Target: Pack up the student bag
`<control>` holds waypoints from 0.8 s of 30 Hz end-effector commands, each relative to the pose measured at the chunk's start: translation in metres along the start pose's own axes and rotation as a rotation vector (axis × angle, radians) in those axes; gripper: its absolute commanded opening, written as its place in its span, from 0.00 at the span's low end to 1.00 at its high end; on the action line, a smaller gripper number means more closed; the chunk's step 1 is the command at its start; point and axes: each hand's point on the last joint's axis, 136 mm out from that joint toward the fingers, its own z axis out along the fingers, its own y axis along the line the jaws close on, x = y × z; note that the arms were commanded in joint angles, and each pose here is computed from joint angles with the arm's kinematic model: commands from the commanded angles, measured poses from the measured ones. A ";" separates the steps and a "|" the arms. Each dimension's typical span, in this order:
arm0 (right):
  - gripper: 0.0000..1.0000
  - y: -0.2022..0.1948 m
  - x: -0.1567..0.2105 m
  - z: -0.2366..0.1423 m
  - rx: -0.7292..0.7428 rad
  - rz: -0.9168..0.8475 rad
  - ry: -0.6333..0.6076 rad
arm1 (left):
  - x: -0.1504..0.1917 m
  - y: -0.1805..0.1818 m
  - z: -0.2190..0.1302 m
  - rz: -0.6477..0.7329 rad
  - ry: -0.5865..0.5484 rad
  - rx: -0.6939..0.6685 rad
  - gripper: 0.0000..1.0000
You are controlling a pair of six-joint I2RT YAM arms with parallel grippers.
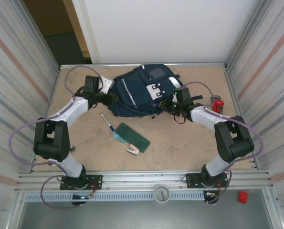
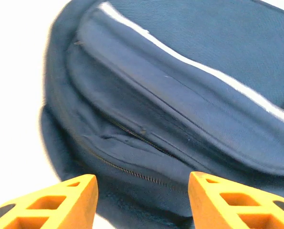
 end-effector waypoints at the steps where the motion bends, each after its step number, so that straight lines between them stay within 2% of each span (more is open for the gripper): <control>1: 0.44 -0.006 0.002 -0.006 0.049 -0.064 -0.009 | -0.017 0.002 -0.034 -0.211 -0.131 -0.053 0.60; 4: 0.55 -0.006 -0.004 -0.025 0.081 -0.135 -0.054 | -0.014 -0.015 -0.050 -0.211 -0.195 -0.101 0.69; 6: 0.58 -0.001 -0.009 -0.033 0.084 -0.175 -0.084 | -0.015 -0.034 -0.058 -0.179 -0.225 -0.118 0.70; 8: 0.60 -0.003 -0.018 -0.037 0.120 -0.193 -0.108 | -0.017 -0.064 -0.058 -0.149 -0.237 -0.065 0.70; 11: 0.64 -0.031 -0.038 -0.038 0.243 -0.132 -0.131 | -0.022 -0.105 -0.049 -0.128 -0.218 -0.003 0.70; 15: 0.65 -0.048 -0.047 -0.012 0.167 -0.014 -0.077 | -0.019 -0.145 -0.022 -0.074 -0.149 0.007 0.69; 20: 0.45 -0.049 -0.028 0.007 0.169 -0.022 -0.025 | -0.010 -0.162 0.011 -0.010 -0.009 -0.079 0.69; 24: 0.31 -0.064 -0.008 0.007 0.212 -0.013 -0.019 | 0.011 -0.154 0.024 0.045 0.059 -0.173 0.71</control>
